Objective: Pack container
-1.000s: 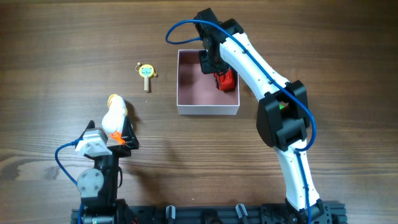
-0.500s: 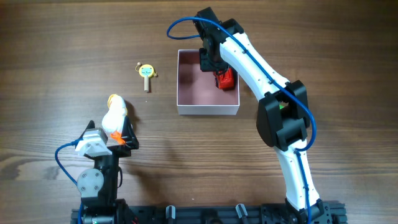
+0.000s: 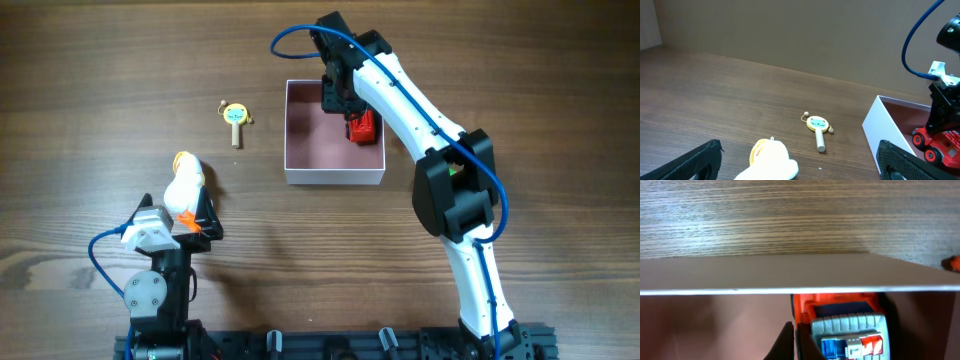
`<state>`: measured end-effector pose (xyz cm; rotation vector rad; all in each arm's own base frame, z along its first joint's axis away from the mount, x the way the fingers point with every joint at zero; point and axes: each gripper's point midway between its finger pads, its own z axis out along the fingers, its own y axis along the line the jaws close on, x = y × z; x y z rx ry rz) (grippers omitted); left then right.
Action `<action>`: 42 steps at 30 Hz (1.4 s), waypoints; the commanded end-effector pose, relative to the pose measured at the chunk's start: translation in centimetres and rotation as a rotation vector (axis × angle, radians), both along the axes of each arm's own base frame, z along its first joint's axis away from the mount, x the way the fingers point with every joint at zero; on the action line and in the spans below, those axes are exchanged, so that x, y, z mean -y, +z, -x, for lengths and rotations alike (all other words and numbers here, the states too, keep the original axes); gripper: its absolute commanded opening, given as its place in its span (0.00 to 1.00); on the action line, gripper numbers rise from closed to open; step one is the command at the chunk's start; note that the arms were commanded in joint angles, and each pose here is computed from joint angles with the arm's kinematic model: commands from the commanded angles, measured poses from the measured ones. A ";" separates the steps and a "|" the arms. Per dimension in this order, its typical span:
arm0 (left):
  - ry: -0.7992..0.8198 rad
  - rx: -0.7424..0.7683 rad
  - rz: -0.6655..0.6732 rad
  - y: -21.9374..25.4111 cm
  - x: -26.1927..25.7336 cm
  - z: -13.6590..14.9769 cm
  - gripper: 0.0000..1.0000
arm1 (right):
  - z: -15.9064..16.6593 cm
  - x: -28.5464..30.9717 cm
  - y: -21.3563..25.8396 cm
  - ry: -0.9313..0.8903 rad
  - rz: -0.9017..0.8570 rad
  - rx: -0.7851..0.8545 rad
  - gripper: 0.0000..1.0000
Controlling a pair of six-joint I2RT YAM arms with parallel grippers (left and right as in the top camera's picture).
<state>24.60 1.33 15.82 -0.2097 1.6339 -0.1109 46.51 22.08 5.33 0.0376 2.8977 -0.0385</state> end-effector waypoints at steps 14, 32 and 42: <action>0.003 0.001 -0.021 -0.1 0.0 0.0 1.00 | 0.6 3.4 -1.1 -0.103 0.121 -0.032 0.04; 0.003 0.001 -0.021 -0.1 0.0 0.0 1.00 | 0.8 3.4 -1.1 -0.109 0.119 -0.039 0.04; 0.003 0.001 -0.021 -0.1 0.0 0.0 1.00 | 0.8 3.4 -1.0 -0.099 0.121 -0.039 0.04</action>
